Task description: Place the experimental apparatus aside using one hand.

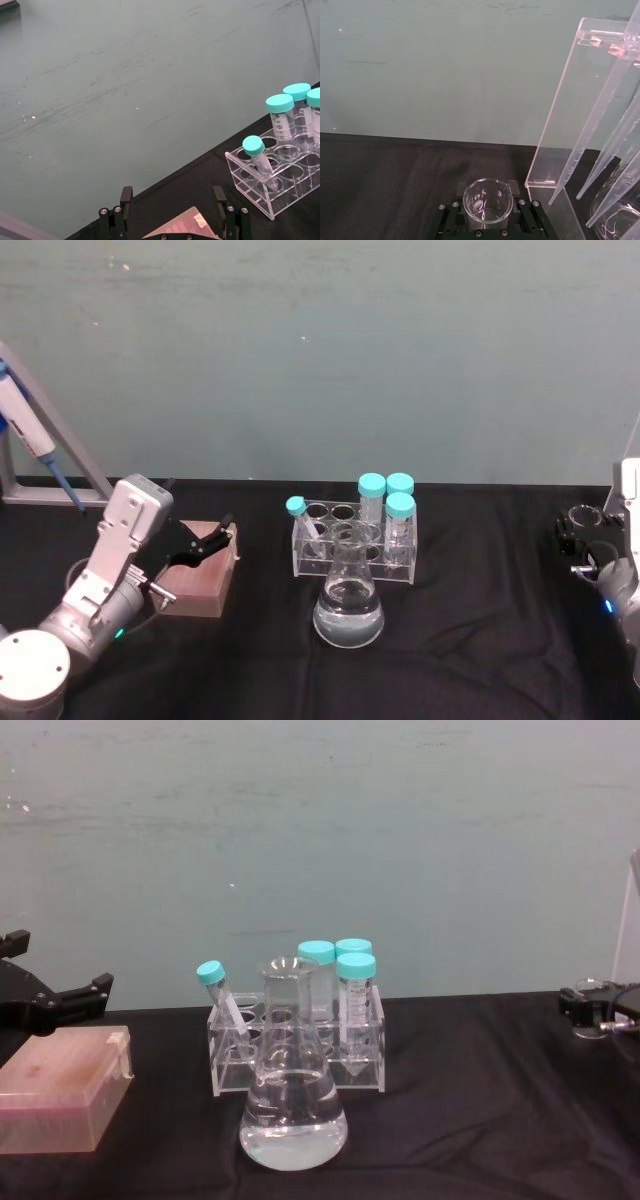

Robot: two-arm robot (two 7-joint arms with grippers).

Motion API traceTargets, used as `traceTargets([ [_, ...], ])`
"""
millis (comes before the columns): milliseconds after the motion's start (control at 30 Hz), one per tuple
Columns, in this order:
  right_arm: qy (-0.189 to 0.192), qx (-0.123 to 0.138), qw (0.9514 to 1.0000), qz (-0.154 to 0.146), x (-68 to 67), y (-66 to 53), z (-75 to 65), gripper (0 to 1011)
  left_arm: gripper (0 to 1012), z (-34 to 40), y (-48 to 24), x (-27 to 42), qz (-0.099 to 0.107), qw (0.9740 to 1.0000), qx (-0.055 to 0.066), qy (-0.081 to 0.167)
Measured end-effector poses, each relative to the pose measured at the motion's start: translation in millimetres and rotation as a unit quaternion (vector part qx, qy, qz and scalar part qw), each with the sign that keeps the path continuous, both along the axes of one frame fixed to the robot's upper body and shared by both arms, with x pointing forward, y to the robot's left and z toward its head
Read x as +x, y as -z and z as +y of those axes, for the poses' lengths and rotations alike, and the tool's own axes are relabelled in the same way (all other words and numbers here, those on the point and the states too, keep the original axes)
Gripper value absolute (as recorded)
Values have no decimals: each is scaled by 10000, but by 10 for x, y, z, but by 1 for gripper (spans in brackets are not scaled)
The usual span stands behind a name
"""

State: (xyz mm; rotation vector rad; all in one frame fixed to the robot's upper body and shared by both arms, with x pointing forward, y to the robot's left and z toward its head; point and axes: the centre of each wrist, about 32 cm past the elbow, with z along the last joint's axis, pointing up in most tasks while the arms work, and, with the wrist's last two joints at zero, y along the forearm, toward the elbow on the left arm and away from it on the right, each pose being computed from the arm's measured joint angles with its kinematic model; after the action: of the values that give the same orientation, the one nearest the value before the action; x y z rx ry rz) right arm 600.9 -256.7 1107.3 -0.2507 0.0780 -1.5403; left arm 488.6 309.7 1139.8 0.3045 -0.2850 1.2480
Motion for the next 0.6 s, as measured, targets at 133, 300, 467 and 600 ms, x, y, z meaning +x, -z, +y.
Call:
traceTargets([
  [133,-42,6,10000,-28,9,0,-10,488,1000,0,0,0,0,10000,0,0],
  [300,-66,6,10000,-37,11,1,-13,488,1000,0,0,0,0,10000,0,0],
  [467,-64,2,10000,-37,12,-1,-12,488,1000,0,0,0,-1,10000,0,0],
  [600,-60,2,10000,-37,12,-2,-12,488,1000,0,0,0,0,10000,0,0],
])
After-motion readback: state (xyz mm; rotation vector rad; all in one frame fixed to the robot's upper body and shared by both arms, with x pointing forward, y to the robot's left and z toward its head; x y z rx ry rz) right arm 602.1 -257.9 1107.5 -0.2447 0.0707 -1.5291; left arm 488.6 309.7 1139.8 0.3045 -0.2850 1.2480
